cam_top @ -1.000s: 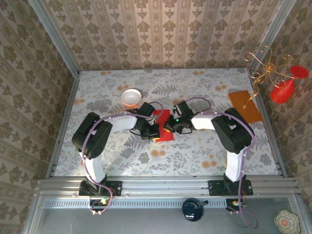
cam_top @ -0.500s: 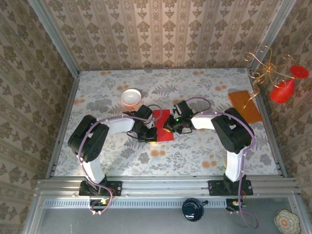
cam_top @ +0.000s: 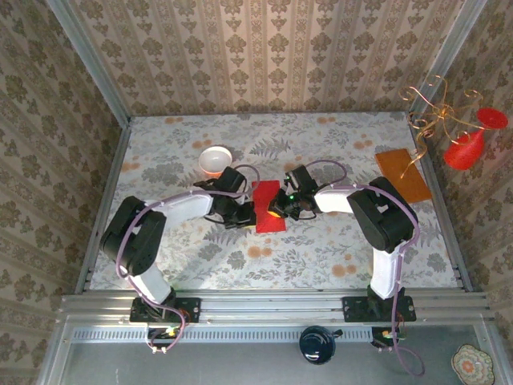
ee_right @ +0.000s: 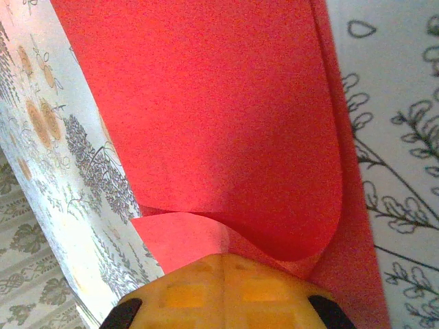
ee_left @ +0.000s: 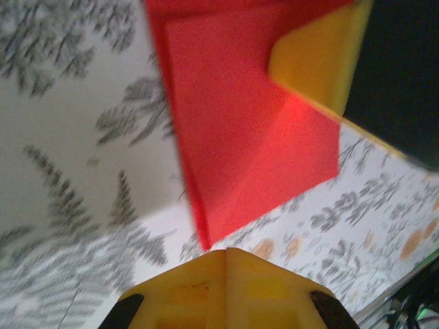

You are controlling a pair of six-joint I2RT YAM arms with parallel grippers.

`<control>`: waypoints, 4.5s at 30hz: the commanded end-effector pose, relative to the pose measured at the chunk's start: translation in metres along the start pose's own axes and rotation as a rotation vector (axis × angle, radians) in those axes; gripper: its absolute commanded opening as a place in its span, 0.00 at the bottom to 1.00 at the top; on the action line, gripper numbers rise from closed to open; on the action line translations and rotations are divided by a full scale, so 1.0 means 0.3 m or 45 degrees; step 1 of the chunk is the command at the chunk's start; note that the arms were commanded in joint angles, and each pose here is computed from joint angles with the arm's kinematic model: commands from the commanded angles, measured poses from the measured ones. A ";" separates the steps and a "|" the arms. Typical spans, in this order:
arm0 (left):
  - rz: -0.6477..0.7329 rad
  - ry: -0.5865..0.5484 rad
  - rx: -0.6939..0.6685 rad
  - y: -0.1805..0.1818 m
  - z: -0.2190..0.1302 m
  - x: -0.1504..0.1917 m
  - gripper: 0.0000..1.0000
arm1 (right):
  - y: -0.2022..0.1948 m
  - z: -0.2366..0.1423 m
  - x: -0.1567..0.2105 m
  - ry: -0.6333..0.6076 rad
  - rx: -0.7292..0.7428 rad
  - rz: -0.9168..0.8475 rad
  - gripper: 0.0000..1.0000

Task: Fold a paper plane with a square sheet of paper (pick it up from the middle)
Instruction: Fold the triangle a second time at the center of the table.

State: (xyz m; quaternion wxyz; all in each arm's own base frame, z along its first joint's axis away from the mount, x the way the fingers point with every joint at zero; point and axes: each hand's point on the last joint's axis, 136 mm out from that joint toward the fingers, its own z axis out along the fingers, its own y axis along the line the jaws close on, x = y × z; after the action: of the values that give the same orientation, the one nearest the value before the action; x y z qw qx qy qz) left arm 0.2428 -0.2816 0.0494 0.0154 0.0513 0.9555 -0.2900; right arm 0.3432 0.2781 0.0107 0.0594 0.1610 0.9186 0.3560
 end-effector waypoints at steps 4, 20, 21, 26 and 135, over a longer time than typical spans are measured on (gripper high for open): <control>-0.044 0.020 -0.015 -0.005 0.063 -0.029 0.00 | -0.316 0.039 0.069 0.046 0.373 0.185 0.00; -0.122 0.136 -0.200 0.143 0.111 0.058 0.00 | 0.043 -0.063 -0.009 0.007 -0.025 -0.188 0.02; -0.122 0.137 -0.202 0.143 0.113 0.057 0.00 | 0.069 -0.071 -0.002 0.012 -0.050 -0.225 0.02; -0.117 0.135 -0.198 0.139 0.117 0.051 0.00 | 0.084 -0.060 0.073 0.079 -0.026 -0.301 0.02; -0.092 0.193 -0.110 0.110 0.126 0.098 0.00 | -0.197 0.017 0.014 0.113 0.298 -0.156 0.00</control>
State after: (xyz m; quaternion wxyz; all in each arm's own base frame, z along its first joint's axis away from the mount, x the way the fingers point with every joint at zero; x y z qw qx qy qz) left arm 0.2528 -0.3052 0.0198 -0.0162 0.0364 0.9494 -0.3114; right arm 0.3437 0.2739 0.0136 0.0606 0.0623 0.9375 0.3371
